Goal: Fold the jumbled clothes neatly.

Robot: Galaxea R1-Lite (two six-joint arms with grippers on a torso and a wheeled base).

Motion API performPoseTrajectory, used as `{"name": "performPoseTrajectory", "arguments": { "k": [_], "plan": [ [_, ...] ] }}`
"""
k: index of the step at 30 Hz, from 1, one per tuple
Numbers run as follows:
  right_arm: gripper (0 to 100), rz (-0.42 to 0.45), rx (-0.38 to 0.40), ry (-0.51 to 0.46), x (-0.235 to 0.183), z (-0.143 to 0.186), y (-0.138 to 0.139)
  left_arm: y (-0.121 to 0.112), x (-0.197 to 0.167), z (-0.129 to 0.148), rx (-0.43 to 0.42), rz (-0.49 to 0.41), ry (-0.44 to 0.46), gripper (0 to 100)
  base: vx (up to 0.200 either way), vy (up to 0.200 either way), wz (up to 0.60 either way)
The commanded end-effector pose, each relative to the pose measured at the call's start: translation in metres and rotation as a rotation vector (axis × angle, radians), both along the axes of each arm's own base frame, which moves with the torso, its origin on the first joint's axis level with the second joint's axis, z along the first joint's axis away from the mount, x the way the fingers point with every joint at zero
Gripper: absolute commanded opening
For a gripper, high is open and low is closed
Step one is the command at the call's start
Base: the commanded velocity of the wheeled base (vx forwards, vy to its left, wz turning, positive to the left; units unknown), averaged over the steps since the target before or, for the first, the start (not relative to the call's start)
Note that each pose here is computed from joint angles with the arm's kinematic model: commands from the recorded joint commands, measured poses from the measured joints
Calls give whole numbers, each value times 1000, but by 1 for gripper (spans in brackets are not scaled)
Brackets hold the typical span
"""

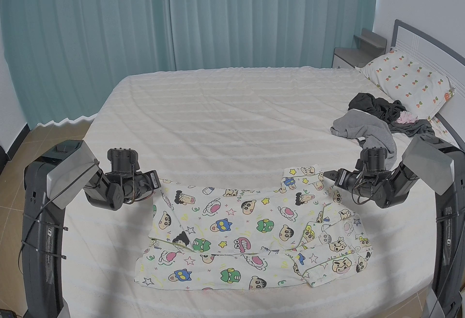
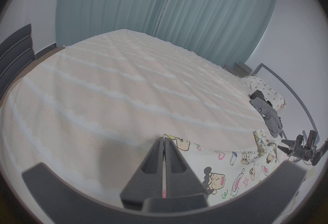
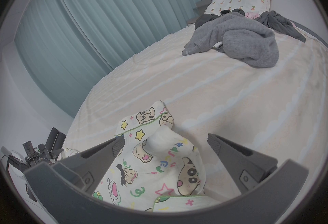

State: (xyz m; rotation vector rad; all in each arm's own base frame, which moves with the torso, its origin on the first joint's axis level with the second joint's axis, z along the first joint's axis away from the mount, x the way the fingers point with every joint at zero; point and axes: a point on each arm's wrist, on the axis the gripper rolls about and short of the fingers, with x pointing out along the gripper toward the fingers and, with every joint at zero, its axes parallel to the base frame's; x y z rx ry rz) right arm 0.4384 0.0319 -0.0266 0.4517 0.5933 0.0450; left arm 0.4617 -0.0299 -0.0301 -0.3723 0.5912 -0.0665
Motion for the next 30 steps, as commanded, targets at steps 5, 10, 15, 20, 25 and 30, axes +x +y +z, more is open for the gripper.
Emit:
{"name": "performPoseTrajectory", "arguments": {
  "k": [5, 10, 15, 20, 25, 30],
  "plan": [
    [100, 19, 13, 21, 10, -6, 0, 2, 1, 1, -1, 4, -8, 0, 0, 0, 0],
    [100, 24, 19, 59, 19, -3, 0, 3, 1, 1, 1, 6, -4, 0, 0, 0, 0],
    [100, 24, 19, 64, 20, -5, 0, 4, 1, -7, -1, -1, 30, 0, 0, 0, 0],
    [100, 24, 20, 65, 20, -6, 1, 2, 6, -7, 1, -9, 89, 0, 0, 0, 0],
    [100, 21, 19, 67, 19, -6, 1, -3, 9, -8, -10, -34, 93, 100, 0, 0, 0],
    [100, 20, 18, 62, 20, -5, 1, -8, 8, -13, -27, -88, 104, 100, 0, 0, 0]
  ]
}}
